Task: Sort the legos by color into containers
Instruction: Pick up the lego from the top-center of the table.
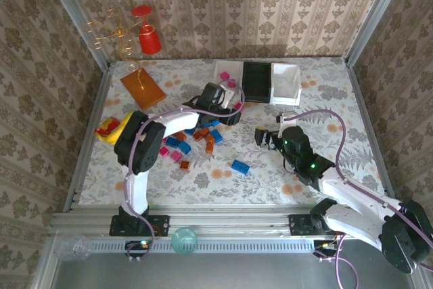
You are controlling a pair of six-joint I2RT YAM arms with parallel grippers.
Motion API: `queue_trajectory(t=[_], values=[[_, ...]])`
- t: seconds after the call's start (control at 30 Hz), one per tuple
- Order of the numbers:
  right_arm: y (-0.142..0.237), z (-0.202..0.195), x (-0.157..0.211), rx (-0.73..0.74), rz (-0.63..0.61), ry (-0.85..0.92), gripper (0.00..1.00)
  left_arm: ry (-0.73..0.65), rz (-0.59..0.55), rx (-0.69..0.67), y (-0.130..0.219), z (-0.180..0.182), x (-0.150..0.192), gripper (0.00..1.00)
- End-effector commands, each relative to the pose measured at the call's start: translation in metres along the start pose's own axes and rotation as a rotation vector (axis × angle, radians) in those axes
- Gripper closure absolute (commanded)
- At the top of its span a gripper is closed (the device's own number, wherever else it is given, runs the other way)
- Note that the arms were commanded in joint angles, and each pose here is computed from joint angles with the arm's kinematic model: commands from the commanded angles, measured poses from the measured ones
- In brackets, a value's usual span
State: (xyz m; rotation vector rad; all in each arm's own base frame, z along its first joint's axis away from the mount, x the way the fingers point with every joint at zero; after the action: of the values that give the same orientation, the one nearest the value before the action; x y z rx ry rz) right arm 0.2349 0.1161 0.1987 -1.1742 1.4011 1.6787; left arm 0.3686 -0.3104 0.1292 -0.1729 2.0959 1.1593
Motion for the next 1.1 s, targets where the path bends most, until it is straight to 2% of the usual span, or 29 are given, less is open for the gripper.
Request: queue_trajectory(t=[0.0, 0.47, 0.73, 0.93, 1.07], values=[[-0.001, -0.005, -0.002, 0.044, -0.025, 0.009, 0.09, -0.032, 0.011, 0.010, -0.013, -0.003, -0.009, 0.31], [-0.001, -0.006, -0.002, 0.049, -0.022, 0.007, 0.08, -0.039, 0.077, -0.046, -0.061, 0.008, -0.019, 0.36], [-0.001, -0.007, -0.002, 0.050, -0.020, 0.004, 0.08, -0.040, 0.099, -0.059, -0.074, 0.010, -0.020, 0.48], [-0.002, -0.007, -0.002, 0.050, -0.017, 0.003, 0.08, -0.041, 0.067, -0.034, -0.063, 0.004, -0.024, 0.61], [-0.001, -0.007, -0.002, 0.053, -0.018, 0.000, 0.08, -0.022, -0.013, -0.008, -0.029, -0.007, -0.032, 0.66]])
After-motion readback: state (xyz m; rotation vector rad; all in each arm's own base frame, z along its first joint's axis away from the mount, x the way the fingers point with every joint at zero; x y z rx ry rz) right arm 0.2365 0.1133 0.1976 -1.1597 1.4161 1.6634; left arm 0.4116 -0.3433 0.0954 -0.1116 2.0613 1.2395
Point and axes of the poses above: each hand's point on the last joint's axis, 136 mm out from that joint toward the fingers, its own y axis back along the fingers, its own z axis along the line the jaws close on, x = y × z, the point moved 8 cm from there along y, back along the fingers, and after that the axes turned 10 degrees about y, right-handed, at the moved point
